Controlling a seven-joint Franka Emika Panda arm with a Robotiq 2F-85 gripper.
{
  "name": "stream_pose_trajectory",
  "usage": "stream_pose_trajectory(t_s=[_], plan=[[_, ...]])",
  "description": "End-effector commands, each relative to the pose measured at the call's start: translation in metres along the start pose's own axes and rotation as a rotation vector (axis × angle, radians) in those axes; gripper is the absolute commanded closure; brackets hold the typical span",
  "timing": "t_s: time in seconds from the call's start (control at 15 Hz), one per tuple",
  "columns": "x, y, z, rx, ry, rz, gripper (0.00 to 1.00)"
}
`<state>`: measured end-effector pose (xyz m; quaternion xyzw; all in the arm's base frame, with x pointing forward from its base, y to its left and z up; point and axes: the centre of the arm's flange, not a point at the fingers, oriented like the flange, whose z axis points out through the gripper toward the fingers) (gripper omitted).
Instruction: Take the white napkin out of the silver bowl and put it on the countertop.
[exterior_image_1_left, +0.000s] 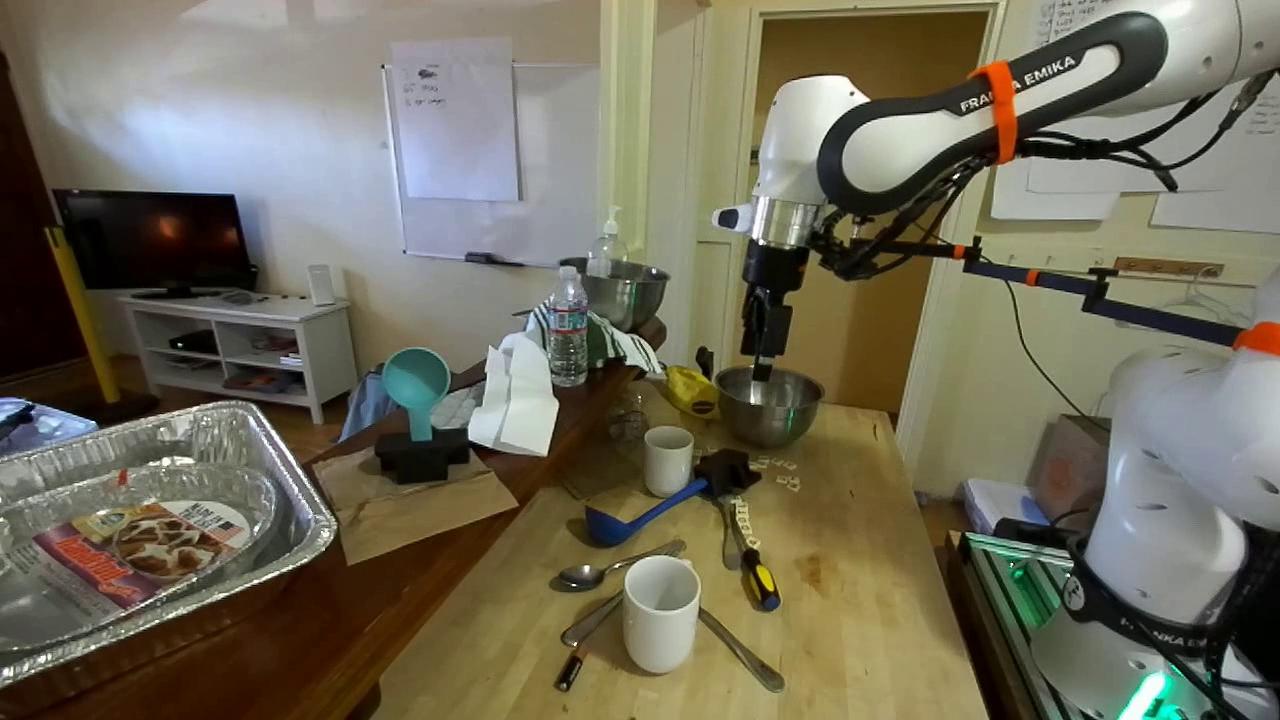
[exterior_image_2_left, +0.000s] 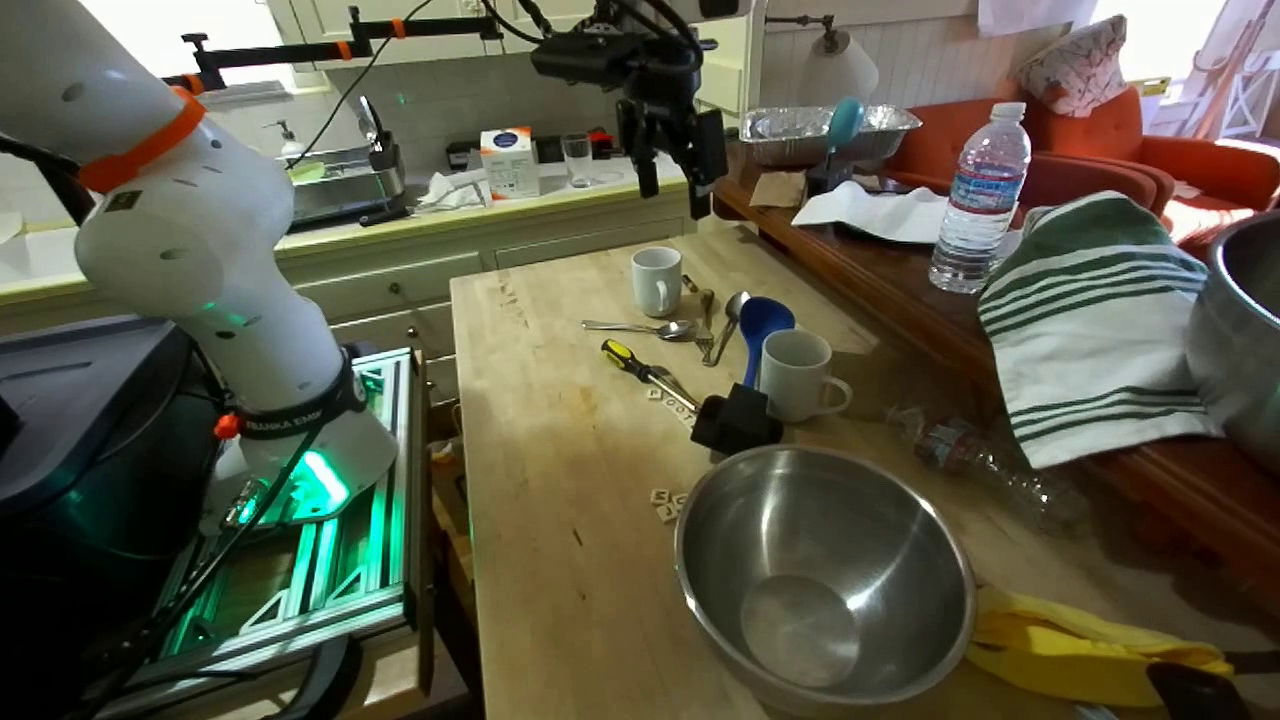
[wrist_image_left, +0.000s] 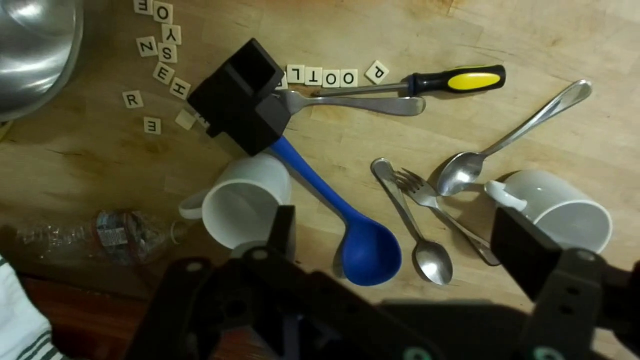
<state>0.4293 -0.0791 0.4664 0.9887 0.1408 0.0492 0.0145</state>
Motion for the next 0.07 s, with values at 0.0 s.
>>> stream_pose_trajectory(t_s=[0.0], plan=[[0.0, -0.0001, 0.0001, 0.0, 0.0, 0.001, 0.0]])
